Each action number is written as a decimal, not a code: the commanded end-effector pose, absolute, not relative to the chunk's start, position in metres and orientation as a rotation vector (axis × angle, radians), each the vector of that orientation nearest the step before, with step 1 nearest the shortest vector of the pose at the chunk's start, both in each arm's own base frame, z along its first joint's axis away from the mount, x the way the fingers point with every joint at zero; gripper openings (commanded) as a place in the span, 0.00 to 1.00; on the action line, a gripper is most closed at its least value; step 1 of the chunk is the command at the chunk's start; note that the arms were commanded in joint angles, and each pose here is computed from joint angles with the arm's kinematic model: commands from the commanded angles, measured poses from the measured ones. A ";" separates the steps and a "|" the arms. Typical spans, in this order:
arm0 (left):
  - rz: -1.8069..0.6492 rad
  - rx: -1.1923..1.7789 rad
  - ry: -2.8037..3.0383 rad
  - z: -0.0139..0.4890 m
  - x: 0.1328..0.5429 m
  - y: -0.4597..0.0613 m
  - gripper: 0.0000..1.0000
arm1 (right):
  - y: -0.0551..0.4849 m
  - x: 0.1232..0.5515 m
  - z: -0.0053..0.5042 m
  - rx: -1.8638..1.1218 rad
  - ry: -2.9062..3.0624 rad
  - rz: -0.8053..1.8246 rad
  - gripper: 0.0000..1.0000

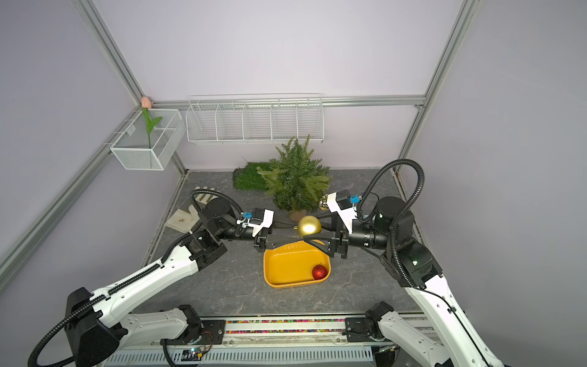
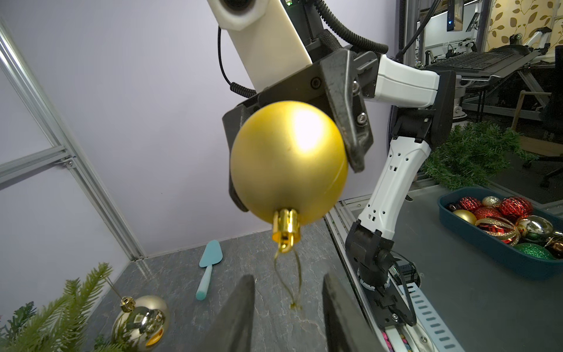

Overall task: Decorate the small christmas tree with ornaments
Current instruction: Pick up an ornament from the container.

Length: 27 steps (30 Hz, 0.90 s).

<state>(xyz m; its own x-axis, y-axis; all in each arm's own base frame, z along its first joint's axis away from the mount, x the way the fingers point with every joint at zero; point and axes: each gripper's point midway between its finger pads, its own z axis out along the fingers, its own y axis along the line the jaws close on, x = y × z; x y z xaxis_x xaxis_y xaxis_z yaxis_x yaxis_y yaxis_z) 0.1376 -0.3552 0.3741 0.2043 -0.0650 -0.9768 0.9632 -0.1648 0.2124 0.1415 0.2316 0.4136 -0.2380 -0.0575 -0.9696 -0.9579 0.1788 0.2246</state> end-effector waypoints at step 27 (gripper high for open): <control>-0.904 1.350 1.204 0.362 0.173 -0.341 0.00 | 0.219 0.168 0.377 -0.891 1.619 1.030 0.42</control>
<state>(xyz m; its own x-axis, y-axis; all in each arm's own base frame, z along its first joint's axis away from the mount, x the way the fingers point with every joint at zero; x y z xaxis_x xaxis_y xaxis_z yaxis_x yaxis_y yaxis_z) 0.1592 -0.3471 0.3660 0.2120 0.0852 -0.9736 0.9773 -0.0146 0.2115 0.1582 0.2225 0.3870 -0.2556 -0.0642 -0.9647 -0.9225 0.3149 0.2235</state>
